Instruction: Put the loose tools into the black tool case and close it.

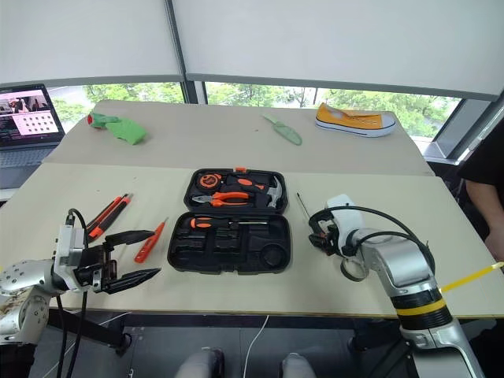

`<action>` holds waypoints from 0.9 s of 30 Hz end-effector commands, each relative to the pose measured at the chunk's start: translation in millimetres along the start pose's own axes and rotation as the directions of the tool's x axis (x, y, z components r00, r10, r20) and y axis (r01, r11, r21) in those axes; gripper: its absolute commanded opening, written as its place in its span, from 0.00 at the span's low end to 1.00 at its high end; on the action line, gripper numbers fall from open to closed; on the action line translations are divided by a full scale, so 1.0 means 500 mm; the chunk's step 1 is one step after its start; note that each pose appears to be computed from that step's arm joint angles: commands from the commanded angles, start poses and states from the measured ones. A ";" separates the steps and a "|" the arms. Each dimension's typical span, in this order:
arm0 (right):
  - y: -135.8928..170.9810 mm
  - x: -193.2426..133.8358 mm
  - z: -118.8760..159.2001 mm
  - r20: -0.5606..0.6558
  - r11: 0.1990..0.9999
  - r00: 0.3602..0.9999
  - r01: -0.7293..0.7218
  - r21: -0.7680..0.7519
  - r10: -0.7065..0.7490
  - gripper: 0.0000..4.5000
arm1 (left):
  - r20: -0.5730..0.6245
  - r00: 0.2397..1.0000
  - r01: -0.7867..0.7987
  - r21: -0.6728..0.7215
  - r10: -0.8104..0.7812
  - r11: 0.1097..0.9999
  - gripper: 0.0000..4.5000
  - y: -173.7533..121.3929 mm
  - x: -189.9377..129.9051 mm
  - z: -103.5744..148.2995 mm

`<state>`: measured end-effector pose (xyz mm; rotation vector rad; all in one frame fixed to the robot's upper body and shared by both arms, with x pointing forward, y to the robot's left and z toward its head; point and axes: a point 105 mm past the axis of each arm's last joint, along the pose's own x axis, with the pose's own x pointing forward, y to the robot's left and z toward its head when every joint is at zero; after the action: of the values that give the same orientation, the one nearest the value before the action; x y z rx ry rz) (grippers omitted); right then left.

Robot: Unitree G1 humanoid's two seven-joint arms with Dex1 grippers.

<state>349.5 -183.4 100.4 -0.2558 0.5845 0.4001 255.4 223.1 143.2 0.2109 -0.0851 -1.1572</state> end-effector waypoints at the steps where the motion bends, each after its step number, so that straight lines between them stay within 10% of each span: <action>1: -0.032 -0.019 0.007 0.034 0.996 0.997 0.073 0.054 -0.074 0.41 | 0.024 1.000 0.011 0.053 -0.013 0.999 1.00 0.000 0.007 0.024; 4: -0.051 -0.041 0.040 0.182 0.991 0.974 0.125 0.047 -0.131 0.23 | 0.069 0.997 -0.022 0.041 0.019 0.999 1.00 -0.001 0.015 0.035; 11: -0.019 -0.071 0.176 0.515 0.926 0.855 0.235 -0.294 -0.054 0.23 | 0.127 0.972 -0.201 0.005 0.198 0.980 1.00 0.029 0.008 0.038; 16: 0.169 -0.039 0.208 0.272 0.650 0.803 -0.179 -0.738 0.530 0.23 | 0.091 0.923 -0.376 0.005 0.374 0.927 1.00 0.067 -0.025 0.013; 27: 0.217 0.064 0.180 -0.067 0.392 0.877 -0.280 -0.877 0.476 0.23 | 0.070 0.931 -0.359 -0.002 0.359 0.933 1.00 0.049 -0.024 0.001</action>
<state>367.4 -45.2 135.7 -1.0299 0.1789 1.1884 274.8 246.1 138.3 0.1241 -0.1324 -0.7897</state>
